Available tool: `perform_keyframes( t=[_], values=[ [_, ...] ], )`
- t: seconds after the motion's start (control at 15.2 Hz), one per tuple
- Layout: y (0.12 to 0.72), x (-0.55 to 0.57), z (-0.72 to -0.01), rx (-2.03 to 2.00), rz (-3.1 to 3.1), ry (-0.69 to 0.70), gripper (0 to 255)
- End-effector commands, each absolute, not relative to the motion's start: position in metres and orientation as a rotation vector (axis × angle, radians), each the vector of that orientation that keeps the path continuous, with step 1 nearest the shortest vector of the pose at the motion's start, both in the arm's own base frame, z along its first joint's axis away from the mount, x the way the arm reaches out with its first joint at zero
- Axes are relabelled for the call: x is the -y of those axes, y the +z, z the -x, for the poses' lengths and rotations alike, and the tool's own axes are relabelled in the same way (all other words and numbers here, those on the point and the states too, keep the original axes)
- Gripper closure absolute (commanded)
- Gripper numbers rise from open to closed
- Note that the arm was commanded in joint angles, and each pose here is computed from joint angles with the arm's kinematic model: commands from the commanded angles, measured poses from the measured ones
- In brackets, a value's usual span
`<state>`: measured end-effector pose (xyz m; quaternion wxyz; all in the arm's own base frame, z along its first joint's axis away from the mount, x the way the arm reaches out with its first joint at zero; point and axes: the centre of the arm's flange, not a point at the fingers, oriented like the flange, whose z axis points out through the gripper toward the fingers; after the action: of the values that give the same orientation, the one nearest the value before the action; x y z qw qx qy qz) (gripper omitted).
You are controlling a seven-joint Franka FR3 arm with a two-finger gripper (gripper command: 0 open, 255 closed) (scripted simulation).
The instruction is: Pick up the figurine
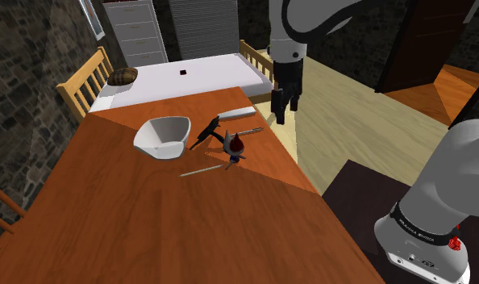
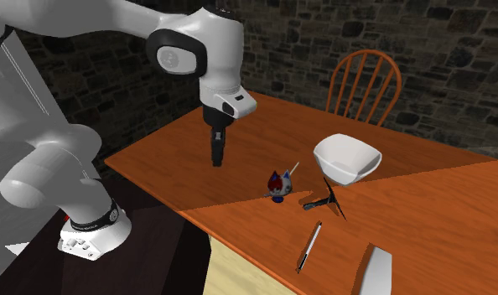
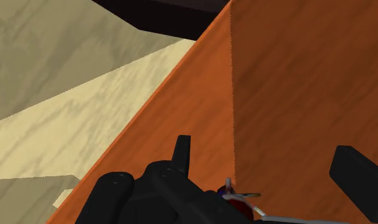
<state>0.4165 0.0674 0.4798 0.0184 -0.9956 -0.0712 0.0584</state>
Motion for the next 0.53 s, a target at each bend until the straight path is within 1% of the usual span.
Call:
perform_keyframes(
  t=[0.0, 0.46],
  values=[
    [0.468, -0.078, -0.440, 0.217, 3.090, 0.170, 0],
    [0.430, -0.103, -0.516, 0.201, 3.088, 0.134, 0]
  ],
)
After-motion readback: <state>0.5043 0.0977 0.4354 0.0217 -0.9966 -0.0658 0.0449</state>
